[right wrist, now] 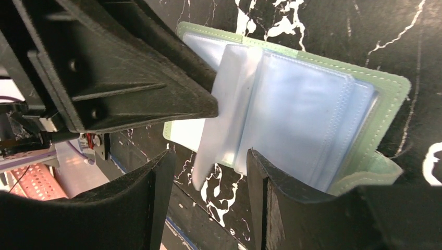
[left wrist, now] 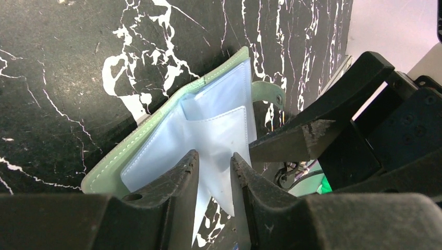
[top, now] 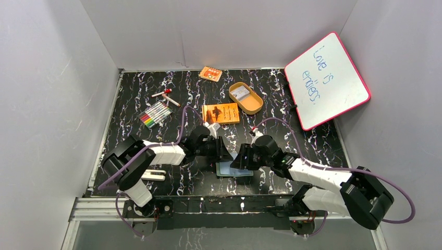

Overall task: Put the credit cards into the card holder
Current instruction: Open the card holder at the center of the board.

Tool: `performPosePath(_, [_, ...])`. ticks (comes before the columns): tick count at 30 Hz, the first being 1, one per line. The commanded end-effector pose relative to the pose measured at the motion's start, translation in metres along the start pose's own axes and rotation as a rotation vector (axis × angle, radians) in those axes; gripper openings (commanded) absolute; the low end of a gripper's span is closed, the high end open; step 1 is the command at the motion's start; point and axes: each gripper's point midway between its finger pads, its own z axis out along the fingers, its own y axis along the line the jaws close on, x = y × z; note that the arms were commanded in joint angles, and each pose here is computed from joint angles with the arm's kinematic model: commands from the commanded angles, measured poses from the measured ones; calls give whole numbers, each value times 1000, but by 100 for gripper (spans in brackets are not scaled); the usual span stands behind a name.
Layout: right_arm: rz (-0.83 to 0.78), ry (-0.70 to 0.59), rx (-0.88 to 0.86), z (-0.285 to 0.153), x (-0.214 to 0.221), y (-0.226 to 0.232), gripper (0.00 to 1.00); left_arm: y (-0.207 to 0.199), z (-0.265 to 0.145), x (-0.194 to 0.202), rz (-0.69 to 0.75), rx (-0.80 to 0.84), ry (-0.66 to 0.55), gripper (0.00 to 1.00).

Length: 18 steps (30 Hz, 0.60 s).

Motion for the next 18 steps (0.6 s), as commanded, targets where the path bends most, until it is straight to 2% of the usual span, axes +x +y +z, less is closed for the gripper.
performPosePath(1, [-8, 14, -77, 3, -3, 16, 61, -19, 4, -7, 7, 64, 6, 26])
performPosePath(5, [7, 26, -61, 8, -4, 15, 57, -19, 6, -6, 2, 69, 16, 26])
performPosePath(10, [37, 12, 61, 7, -6, -4, 40, -18, 4, -6, 4, 60, 8, 26])
performPosePath(13, [47, -4, 157, 0, -5, -22, 33, -11, 0, -5, 9, 26, -9, 26])
performPosePath(18, [57, -21, 274, -8, 1, -49, 31, 4, -8, -6, 26, -48, -41, 31])
